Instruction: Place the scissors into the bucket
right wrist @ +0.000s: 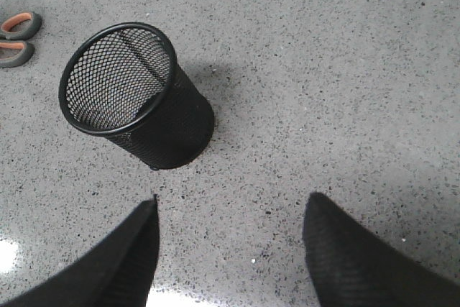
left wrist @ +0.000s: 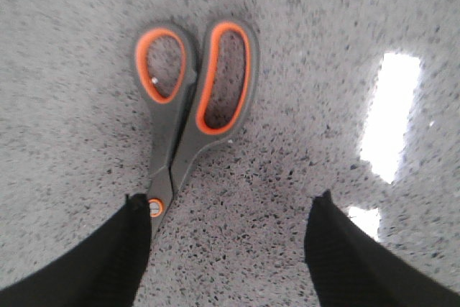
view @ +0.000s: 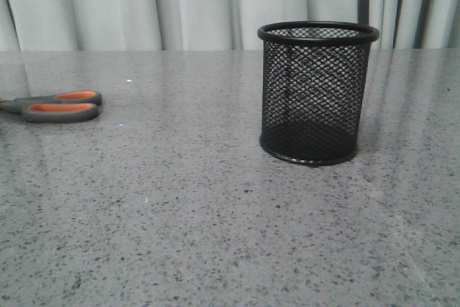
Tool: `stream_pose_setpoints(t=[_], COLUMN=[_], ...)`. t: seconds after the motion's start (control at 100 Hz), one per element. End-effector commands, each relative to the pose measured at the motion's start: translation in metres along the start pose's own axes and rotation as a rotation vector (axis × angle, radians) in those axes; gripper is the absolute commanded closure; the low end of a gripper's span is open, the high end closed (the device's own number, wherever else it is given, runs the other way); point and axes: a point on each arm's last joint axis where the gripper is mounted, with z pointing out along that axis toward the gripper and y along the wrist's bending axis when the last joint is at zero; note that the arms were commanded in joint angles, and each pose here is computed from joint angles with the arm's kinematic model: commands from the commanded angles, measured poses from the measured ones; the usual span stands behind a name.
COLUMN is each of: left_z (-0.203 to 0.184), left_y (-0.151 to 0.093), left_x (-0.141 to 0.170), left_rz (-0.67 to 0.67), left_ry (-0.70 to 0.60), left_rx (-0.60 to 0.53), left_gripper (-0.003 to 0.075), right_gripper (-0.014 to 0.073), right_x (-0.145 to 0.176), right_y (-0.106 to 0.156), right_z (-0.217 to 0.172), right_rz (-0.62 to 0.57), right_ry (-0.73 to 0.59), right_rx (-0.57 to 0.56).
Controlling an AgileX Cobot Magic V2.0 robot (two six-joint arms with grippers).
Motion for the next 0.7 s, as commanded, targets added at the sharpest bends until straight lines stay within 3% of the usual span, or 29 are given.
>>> stream_pose_setpoints(t=[0.0,0.31,0.69], left_z=[-0.007,0.031,0.052], left_y=[0.007,0.028,0.043], left_x=[-0.005,0.001,0.002], left_rz=[0.036,0.058,0.041], left_ry=[-0.028,-0.010,-0.013], left_rx=[-0.056,-0.023,-0.005], left_gripper=[0.0300,0.0300,0.0300], right_gripper=[0.0200,0.0200,0.0200], right_x=[-0.011,-0.011,-0.010], right_y=[0.002,0.002,0.002], right_z=[-0.006,-0.006,-0.005], right_rz=[-0.019,-0.019,-0.019], right_ry=[-0.070,-0.067,-0.057], right_rx=[-0.002,-0.003,-0.005])
